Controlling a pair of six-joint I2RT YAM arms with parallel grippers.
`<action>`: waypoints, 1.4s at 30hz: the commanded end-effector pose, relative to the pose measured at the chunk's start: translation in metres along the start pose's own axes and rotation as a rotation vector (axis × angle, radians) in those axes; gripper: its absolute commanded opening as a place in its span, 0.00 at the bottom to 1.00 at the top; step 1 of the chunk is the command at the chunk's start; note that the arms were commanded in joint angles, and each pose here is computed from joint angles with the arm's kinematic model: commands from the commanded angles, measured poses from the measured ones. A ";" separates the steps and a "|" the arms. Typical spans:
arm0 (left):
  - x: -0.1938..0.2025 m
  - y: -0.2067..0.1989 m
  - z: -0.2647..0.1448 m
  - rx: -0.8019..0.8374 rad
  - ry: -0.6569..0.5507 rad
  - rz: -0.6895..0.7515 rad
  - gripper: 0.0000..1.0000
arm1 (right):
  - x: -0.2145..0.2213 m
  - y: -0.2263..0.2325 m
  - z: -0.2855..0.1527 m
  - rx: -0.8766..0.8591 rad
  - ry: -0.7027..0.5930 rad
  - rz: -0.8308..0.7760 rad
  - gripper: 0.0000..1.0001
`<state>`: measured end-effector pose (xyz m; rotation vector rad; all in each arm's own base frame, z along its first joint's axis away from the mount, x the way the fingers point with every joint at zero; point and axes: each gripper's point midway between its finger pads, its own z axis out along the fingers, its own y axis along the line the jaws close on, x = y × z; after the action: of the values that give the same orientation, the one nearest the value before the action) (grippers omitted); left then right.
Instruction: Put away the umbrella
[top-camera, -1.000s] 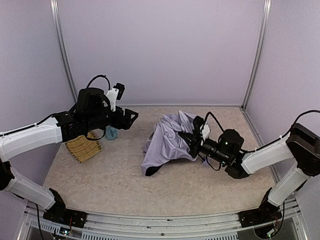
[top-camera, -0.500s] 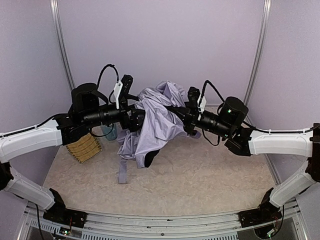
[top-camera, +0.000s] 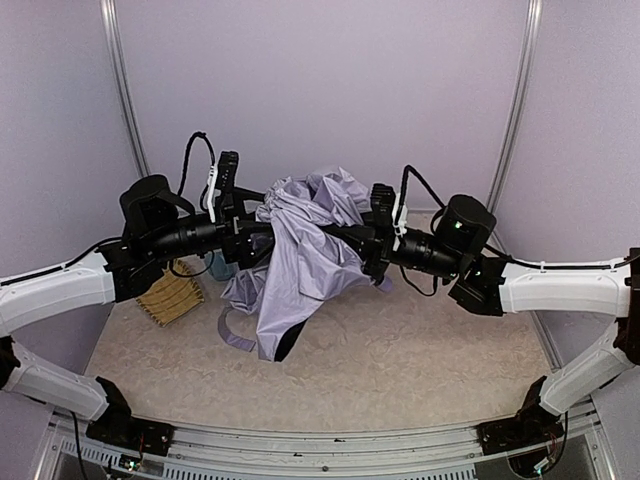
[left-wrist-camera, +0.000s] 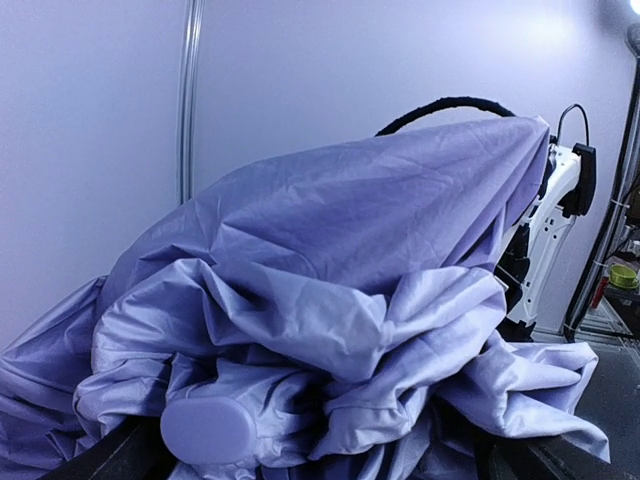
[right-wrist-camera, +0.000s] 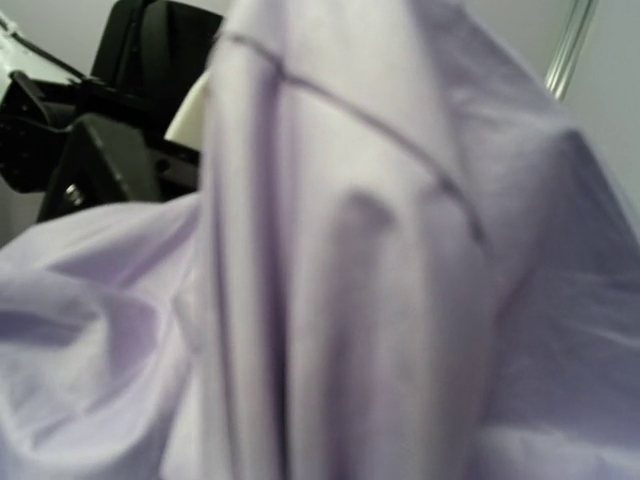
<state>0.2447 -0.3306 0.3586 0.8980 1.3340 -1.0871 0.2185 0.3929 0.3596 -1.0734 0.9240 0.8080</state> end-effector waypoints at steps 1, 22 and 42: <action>-0.022 -0.005 0.006 0.062 -0.072 0.005 0.96 | -0.028 0.013 0.007 -0.073 -0.079 -0.070 0.00; 0.039 0.039 0.015 -0.208 0.126 0.064 0.00 | 0.056 -0.012 -0.037 0.105 0.198 -0.005 0.69; 0.101 0.118 0.070 -0.483 0.547 -0.042 0.00 | 0.025 -0.060 -0.144 0.530 0.296 -0.019 1.00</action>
<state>0.3594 -0.3692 0.3807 0.7489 1.7067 -0.4584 0.2426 0.2482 0.3595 -0.7458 1.1994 0.3894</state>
